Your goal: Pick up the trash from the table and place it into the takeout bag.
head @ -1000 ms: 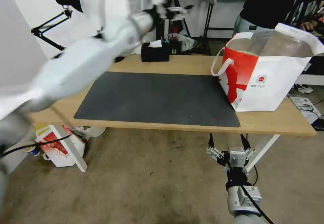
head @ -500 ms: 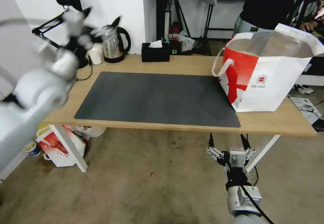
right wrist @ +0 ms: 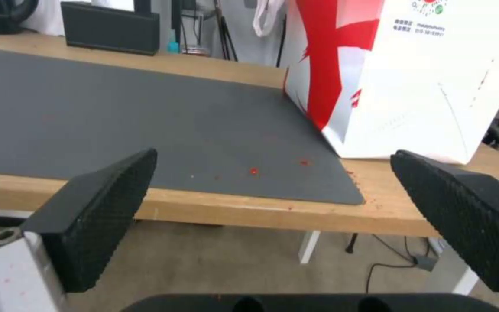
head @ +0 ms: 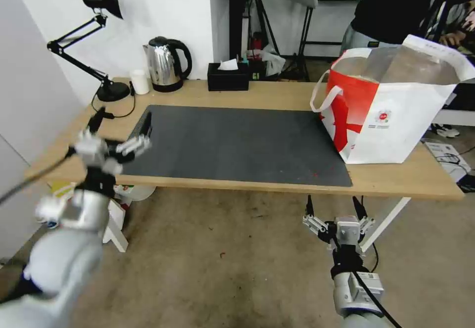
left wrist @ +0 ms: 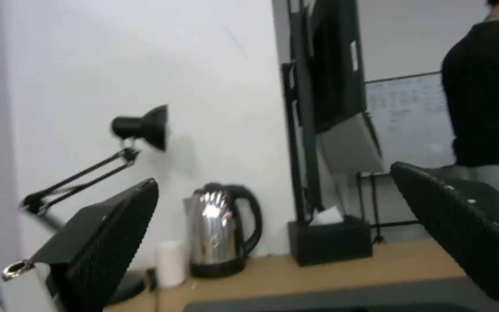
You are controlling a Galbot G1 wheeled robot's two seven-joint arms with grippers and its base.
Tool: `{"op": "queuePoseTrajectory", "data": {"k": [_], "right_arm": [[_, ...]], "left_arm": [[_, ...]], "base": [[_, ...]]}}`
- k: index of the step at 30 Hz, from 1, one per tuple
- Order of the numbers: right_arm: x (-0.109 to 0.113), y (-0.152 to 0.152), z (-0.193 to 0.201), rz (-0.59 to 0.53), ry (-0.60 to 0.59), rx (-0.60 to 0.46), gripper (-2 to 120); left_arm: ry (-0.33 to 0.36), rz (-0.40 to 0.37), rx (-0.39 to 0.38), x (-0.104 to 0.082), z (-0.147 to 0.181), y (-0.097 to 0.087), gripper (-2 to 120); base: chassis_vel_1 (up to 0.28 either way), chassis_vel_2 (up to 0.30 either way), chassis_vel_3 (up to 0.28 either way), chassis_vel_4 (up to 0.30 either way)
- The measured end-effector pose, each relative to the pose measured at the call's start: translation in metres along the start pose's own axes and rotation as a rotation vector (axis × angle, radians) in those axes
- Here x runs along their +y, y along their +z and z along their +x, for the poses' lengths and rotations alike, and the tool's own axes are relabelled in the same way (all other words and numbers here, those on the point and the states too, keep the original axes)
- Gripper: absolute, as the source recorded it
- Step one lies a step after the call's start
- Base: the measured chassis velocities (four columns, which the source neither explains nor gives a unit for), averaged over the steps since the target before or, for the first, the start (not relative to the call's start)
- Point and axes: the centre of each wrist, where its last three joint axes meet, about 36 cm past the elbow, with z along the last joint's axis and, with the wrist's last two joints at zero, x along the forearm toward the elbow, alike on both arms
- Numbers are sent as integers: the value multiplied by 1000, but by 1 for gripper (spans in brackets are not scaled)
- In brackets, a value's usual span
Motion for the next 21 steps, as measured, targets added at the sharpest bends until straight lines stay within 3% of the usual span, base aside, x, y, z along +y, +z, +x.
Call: {"op": "queuePoseTrajectory", "data": {"k": [10,15,21], "right_arm": [[0,0,0,0,0,0,100],[0,0,0,0,0,0,100],[0,0,0,0,0,0,100]], "left_arm": [[-125,-62,60,-31,63,34,100],[-128,-68,118,-40,91,46,100],[-113,-62,137,-45,103,51,100]], "base": [[0,0,0,0],[0,0,0,0],[0,0,0,0]]}}
